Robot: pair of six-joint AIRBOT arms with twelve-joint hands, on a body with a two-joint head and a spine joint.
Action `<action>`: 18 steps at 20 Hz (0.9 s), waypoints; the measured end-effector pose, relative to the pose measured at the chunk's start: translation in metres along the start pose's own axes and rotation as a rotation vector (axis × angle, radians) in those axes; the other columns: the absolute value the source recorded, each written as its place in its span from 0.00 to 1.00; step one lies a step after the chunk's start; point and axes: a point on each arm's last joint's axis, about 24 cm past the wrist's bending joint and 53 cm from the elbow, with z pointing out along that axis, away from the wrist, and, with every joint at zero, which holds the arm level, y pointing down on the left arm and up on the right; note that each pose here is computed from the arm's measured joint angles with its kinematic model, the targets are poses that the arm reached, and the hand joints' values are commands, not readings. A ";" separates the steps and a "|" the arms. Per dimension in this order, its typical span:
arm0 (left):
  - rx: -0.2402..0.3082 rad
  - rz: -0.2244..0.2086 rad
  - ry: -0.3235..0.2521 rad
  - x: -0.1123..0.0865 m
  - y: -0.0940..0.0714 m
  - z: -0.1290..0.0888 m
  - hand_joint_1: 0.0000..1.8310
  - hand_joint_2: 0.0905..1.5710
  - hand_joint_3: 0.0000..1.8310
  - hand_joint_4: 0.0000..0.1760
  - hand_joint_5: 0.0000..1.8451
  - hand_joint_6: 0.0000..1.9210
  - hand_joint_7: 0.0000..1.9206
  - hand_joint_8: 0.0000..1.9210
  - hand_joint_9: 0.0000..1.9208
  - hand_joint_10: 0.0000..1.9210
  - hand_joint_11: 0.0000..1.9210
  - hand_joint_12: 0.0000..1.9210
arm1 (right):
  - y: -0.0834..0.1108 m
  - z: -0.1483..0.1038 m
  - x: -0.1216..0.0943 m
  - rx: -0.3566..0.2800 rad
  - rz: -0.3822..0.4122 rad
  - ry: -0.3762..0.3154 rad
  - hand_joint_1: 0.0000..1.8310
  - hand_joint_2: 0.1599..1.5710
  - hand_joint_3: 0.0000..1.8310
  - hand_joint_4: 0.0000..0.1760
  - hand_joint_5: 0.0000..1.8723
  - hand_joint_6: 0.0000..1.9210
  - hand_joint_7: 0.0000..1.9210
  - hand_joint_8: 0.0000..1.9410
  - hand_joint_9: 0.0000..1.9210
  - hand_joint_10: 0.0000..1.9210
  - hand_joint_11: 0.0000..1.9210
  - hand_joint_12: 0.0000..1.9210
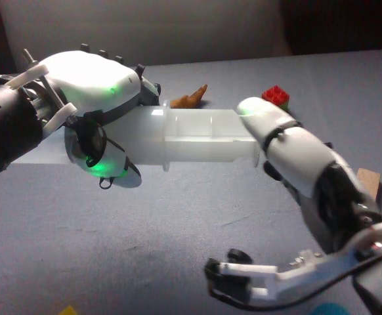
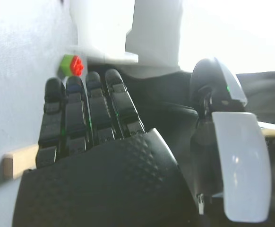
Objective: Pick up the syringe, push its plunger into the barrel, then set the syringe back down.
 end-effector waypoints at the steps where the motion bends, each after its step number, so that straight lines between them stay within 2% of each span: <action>1: 0.000 0.001 0.000 0.000 0.000 0.000 0.82 0.69 0.00 0.00 0.51 0.46 0.46 0.58 0.52 0.52 0.41 0.81 | 0.000 0.002 0.003 -0.002 0.003 0.003 0.04 0.67 0.00 0.00 0.02 0.00 0.01 0.00 0.01 0.00 0.00 0.10; 2: -0.001 0.000 -0.002 -0.001 0.000 0.000 0.82 0.69 0.00 0.00 0.53 0.43 0.46 0.58 0.50 0.55 0.40 0.82 | 0.000 0.005 0.005 -0.010 0.000 0.008 0.04 0.67 0.00 0.00 0.02 0.00 0.01 0.00 0.02 0.00 0.00 0.09; 4: -0.004 0.001 -0.006 -0.002 0.001 0.000 0.82 0.69 0.00 0.00 0.52 0.43 0.46 0.60 0.49 0.56 0.37 0.83 | 0.000 0.006 0.008 -0.021 -0.002 0.014 0.02 0.67 0.00 0.00 0.02 0.00 0.02 0.00 0.02 0.00 0.00 0.09; 6: -0.007 0.005 -0.008 -0.003 0.003 -0.001 0.82 0.68 0.00 0.00 0.53 0.42 0.48 0.56 0.52 0.53 0.40 0.82 | 0.000 0.006 0.013 -0.027 0.001 0.021 0.05 0.66 0.00 0.00 0.04 0.00 0.03 0.00 0.04 0.00 0.00 0.17; 8: -0.015 0.008 -0.016 -0.007 0.007 0.000 0.82 0.68 0.00 0.00 0.52 0.44 0.48 0.55 0.52 0.51 0.42 0.81 | 0.004 0.006 0.020 -0.039 0.004 0.033 0.06 0.66 0.00 0.00 0.04 0.00 0.03 0.00 0.03 0.00 0.00 0.16; 10: -0.017 0.010 -0.021 -0.009 0.008 -0.001 0.82 0.69 0.00 0.00 0.50 0.45 0.46 0.56 0.51 0.54 0.41 0.82 | 0.005 0.006 0.024 -0.043 0.005 0.043 0.05 0.67 0.00 0.00 0.03 0.00 0.02 0.00 0.02 0.00 0.00 0.14; 12: -0.016 0.010 -0.025 -0.011 0.007 -0.001 0.82 0.68 0.00 0.00 0.51 0.45 0.47 0.54 0.54 0.50 0.44 0.80 | 0.006 0.006 0.026 -0.048 0.002 0.051 0.04 0.67 0.00 0.00 0.02 0.00 0.02 0.00 0.02 0.00 0.00 0.12; 17: -0.016 0.013 -0.030 -0.013 0.007 -0.001 0.82 0.68 0.00 0.00 0.53 0.43 0.48 0.54 0.53 0.49 0.44 0.79 | 0.002 0.005 0.033 -0.046 0.004 0.059 0.04 0.67 0.00 0.00 0.03 0.00 0.02 0.00 0.02 0.00 0.00 0.15; 18: -0.016 0.014 -0.031 -0.013 0.007 -0.001 0.82 0.68 0.00 0.00 0.53 0.44 0.48 0.54 0.52 0.52 0.42 0.80 | 0.003 0.006 0.034 -0.044 0.007 0.058 0.04 0.67 0.00 0.00 0.03 0.00 0.02 0.00 0.02 0.00 0.00 0.13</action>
